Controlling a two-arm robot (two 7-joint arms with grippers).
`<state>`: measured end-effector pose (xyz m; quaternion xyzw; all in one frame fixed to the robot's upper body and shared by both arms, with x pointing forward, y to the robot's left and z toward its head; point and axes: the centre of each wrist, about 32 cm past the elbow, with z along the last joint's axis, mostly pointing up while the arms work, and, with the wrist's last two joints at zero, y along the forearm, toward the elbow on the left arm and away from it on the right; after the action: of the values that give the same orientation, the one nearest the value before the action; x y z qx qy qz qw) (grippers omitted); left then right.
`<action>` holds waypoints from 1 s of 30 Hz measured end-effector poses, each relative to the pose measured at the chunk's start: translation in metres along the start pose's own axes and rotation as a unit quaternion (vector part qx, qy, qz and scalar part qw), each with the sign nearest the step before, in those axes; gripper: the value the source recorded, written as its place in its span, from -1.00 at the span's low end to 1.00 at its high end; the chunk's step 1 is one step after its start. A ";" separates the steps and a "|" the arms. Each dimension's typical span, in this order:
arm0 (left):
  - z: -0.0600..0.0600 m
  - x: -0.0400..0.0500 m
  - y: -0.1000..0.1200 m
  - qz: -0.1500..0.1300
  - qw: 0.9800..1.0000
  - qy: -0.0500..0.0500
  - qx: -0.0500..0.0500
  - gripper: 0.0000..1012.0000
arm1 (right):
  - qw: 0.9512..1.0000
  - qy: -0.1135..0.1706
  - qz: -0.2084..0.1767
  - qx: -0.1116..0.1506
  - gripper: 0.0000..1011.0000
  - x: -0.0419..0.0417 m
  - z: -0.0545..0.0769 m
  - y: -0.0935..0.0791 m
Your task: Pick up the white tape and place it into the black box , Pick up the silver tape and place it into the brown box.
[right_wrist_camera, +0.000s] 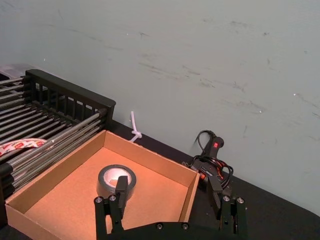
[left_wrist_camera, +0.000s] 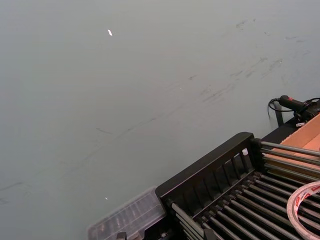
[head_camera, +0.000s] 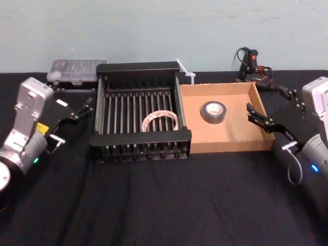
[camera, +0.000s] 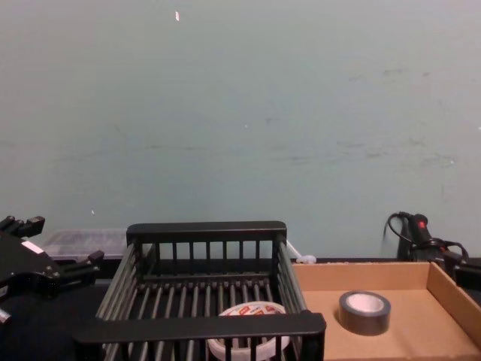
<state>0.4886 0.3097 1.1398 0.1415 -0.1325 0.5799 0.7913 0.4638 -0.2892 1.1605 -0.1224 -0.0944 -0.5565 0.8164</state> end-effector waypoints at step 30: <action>0.000 0.0000 0.000 0.000 1.000 0.000 0.000 0.98 | 1.000 0.001 0.003 0.000 0.98 0.0001 0.000 0.000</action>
<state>0.4886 0.3097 1.1398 0.1415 -0.1325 0.5799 0.7913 0.4643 -0.2891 1.1605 -0.1221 -0.0928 -0.5538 0.8184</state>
